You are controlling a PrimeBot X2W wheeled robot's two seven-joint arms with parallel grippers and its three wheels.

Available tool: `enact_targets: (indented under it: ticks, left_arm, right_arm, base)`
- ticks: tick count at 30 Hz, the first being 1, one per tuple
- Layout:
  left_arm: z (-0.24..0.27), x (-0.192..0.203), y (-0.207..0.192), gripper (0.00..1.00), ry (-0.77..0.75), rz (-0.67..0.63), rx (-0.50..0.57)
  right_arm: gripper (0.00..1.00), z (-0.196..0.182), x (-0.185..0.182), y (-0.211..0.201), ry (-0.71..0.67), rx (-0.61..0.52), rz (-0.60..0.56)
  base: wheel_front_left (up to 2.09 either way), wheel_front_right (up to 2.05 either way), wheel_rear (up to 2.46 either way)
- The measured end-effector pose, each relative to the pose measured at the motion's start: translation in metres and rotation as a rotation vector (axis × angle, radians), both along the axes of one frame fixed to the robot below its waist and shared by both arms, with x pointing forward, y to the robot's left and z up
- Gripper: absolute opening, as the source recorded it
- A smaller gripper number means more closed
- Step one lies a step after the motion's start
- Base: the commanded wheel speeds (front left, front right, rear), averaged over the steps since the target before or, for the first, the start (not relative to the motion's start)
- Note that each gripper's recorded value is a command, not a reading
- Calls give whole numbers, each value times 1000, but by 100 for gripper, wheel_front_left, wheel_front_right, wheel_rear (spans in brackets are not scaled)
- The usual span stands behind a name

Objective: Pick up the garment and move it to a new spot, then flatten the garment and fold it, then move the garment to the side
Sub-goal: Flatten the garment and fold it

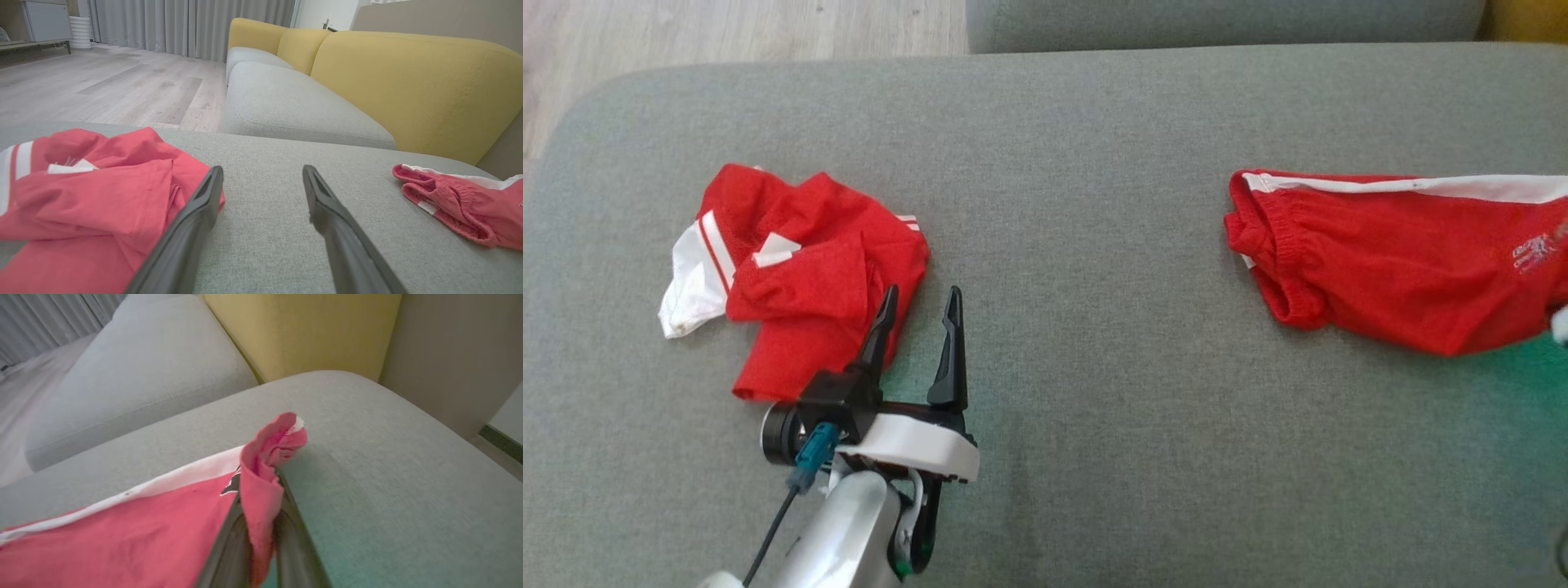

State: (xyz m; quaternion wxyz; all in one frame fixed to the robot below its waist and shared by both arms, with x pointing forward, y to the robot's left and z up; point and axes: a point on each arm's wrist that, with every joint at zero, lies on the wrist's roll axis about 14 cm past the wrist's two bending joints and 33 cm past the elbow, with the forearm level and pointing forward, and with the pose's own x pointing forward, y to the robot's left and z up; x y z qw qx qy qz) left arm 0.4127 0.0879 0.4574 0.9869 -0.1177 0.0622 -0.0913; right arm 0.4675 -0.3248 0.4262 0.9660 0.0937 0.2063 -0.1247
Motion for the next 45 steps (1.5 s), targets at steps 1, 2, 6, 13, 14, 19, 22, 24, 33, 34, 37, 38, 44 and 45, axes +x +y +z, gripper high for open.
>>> enact_targets:
  ticks: [1,2,6,13,14,19,22,24,33,34,37,38,44,45]
  left_arm:
    - [1,0,0,100,-3,0,0]
    - [2,-1,0,100,-6,0,1]
    - [8,-2,2,100,-18,7,-6]
    - [12,-8,8,100,-28,25,0]
    - [13,-8,9,100,-31,28,0]
    - [16,-10,15,100,-36,44,2]
    - [15,-13,19,100,-34,56,3]
    - [13,-15,22,100,-28,64,3]
    - [12,-20,34,100,-24,100,8]
    - [12,-20,34,100,-24,102,8]
    - [12,-20,34,100,-24,102,8]
    - [12,-20,35,100,-23,103,8]
    - [12,-20,32,100,-25,98,9]
    - [13,-19,31,100,-26,96,9]
  right_arm:
    - [0,4,3,5,-19,5,10]
    - [0,10,7,11,-46,12,19]
    - [0,34,19,38,-140,59,69]
    - [0,55,22,83,-237,137,172]
    - [0,58,23,90,-247,145,189]
    - [0,73,29,133,-290,186,302]
    - [0,77,29,158,-295,210,371]
    - [0,77,29,172,-293,231,404]
    - [0,42,9,230,-163,231,586]
    - [0,38,5,234,-150,225,605]
    - [0,29,-3,244,-113,192,665]
    - [0,25,-6,246,-98,174,684]
    - [74,-13,-31,245,36,15,798]
    - [100,-17,-34,244,52,-12,814]
  base:
    - [0,0,0]
    - [0,0,0]
    - [0,0,0]
    - [0,0,0]
    - [0,0,0]
    - [0,0,0]
    - [0,0,0]
    - [0,0,0]
    - [0,0,0]
    - [0,0,0]
    - [0,0,0]
    - [0,0,0]
    - [0,0,0]
    - [0,0,0]
